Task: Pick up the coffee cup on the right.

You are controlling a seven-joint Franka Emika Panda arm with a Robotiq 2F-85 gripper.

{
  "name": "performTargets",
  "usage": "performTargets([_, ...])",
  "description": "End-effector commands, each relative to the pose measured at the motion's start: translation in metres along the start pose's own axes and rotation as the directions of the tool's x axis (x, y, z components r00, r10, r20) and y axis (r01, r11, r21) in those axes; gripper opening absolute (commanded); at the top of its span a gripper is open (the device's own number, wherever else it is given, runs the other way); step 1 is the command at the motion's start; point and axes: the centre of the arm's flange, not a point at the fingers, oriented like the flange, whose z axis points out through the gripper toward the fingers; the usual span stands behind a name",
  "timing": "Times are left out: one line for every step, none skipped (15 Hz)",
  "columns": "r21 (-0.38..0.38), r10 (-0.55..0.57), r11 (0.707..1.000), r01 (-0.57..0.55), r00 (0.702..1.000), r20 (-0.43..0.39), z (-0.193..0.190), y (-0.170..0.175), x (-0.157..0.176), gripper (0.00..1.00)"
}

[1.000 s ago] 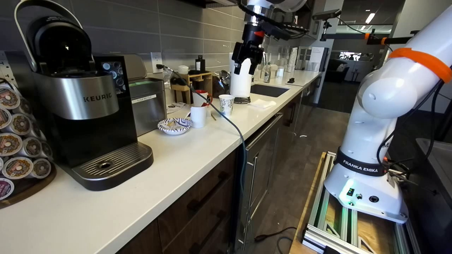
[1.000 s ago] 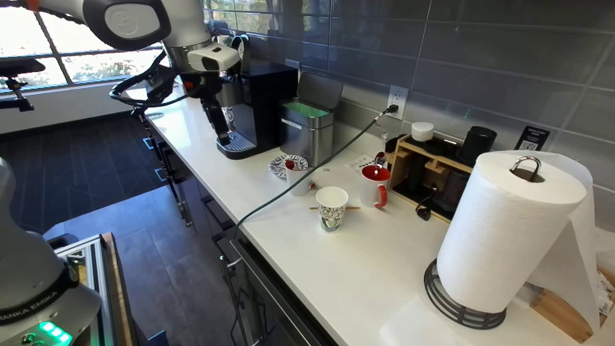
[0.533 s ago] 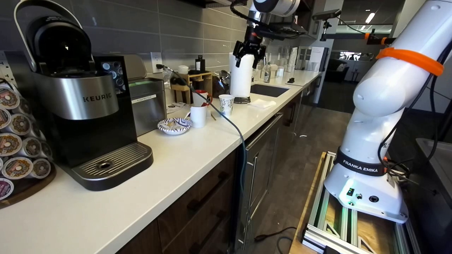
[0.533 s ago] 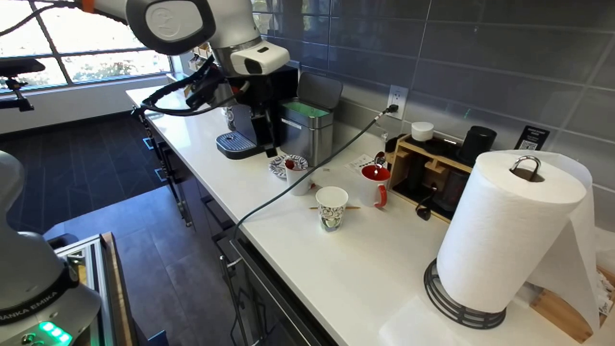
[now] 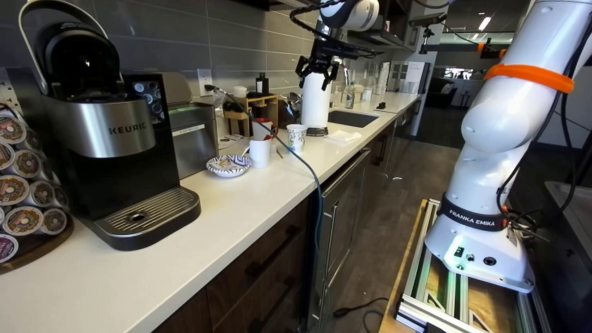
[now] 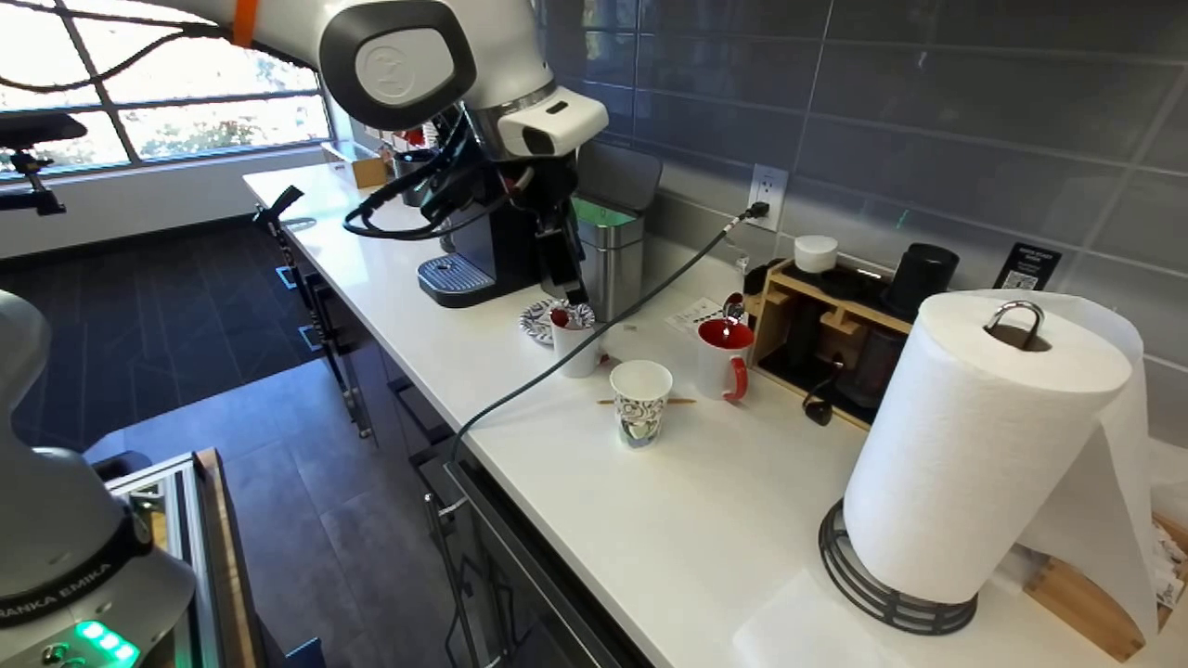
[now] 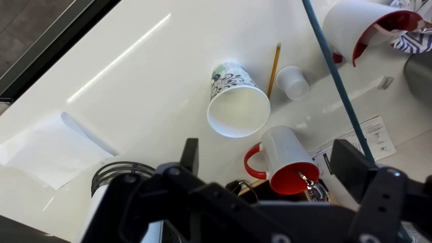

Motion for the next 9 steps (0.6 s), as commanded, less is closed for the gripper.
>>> performTargets([0.002,0.001,1.000,-0.001,1.000,-0.004,-0.002,0.000,0.000,1.00])
performTargets([0.004,0.007,1.000,-0.007,1.000,-0.001,0.001,-0.004,0.001,1.00])
performTargets([0.005,0.030,1.000,-0.030,1.000,-0.007,0.009,-0.010,0.003,1.00])
performTargets([0.001,0.050,0.999,-0.050,0.999,0.002,0.020,-0.013,0.006,1.00])
performTargets([-0.004,0.073,0.997,-0.073,0.997,0.009,0.031,-0.018,0.009,1.00])
performTargets([-0.027,0.106,0.994,-0.106,0.994,-0.002,0.044,-0.023,0.011,1.00])
performTargets([-0.026,0.137,0.990,-0.137,0.991,0.000,0.056,-0.028,0.012,1.00])
performTargets([-0.035,0.177,0.984,-0.177,0.984,-0.007,0.069,-0.031,0.014,1.00])
performTargets([-0.045,0.224,0.973,-0.224,0.974,-0.009,0.081,-0.032,0.015,1.00])
